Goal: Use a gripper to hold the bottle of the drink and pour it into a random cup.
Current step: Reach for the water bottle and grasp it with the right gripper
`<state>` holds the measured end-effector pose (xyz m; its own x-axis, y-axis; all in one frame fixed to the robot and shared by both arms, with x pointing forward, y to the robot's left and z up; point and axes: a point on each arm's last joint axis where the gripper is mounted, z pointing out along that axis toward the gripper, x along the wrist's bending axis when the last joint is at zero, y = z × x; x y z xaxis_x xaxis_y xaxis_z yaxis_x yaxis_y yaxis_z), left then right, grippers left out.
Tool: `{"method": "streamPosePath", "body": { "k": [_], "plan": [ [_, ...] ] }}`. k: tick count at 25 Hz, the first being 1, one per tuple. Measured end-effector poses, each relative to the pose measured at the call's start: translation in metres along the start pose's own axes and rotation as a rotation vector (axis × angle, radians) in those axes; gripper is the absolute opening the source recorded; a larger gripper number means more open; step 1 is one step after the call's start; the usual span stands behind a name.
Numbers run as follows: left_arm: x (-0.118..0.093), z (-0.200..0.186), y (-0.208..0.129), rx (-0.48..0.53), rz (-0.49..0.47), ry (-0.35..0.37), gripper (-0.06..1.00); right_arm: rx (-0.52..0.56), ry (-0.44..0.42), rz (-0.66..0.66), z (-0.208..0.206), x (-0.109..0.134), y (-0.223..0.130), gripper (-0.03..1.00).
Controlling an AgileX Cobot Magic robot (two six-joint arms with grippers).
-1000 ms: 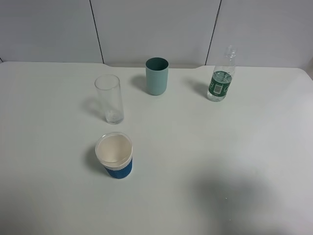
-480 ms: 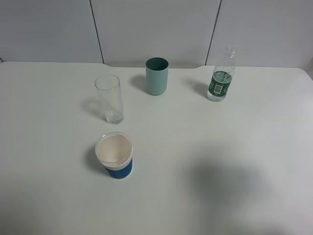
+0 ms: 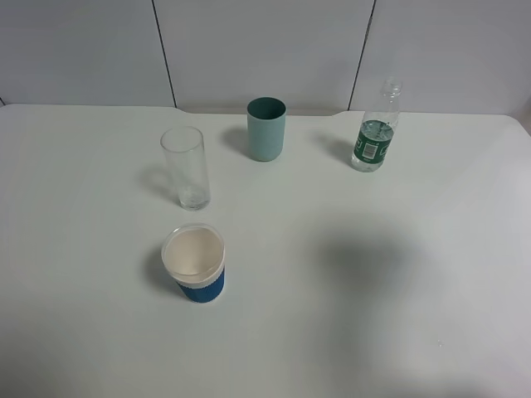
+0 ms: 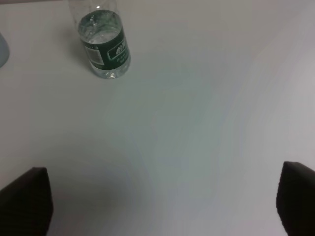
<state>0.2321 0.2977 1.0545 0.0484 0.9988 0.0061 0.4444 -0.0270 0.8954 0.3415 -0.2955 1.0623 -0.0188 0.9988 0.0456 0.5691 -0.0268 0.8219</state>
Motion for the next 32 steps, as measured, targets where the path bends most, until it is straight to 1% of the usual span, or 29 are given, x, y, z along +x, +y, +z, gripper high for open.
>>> {"method": "streamPosePath", "body": {
  "k": [10,20,28,32],
  "plan": [
    [0.0,0.0,0.0,0.0,0.0,0.0,0.99,0.073,-0.022,-0.004,0.053,-0.005,0.013,0.9],
    [0.0,0.0,0.0,0.0,0.0,0.0,0.99,0.069,-0.056,-0.071,0.086,-0.01,0.018,0.9],
    [0.0,0.0,0.0,0.0,0.0,-0.001,0.99,0.076,-0.001,-0.163,0.118,0.003,0.016,0.9],
    [0.0,0.0,0.0,0.0,0.0,-0.001,0.99,0.1,0.017,-0.194,0.139,0.008,0.011,0.9]
  ]
}}
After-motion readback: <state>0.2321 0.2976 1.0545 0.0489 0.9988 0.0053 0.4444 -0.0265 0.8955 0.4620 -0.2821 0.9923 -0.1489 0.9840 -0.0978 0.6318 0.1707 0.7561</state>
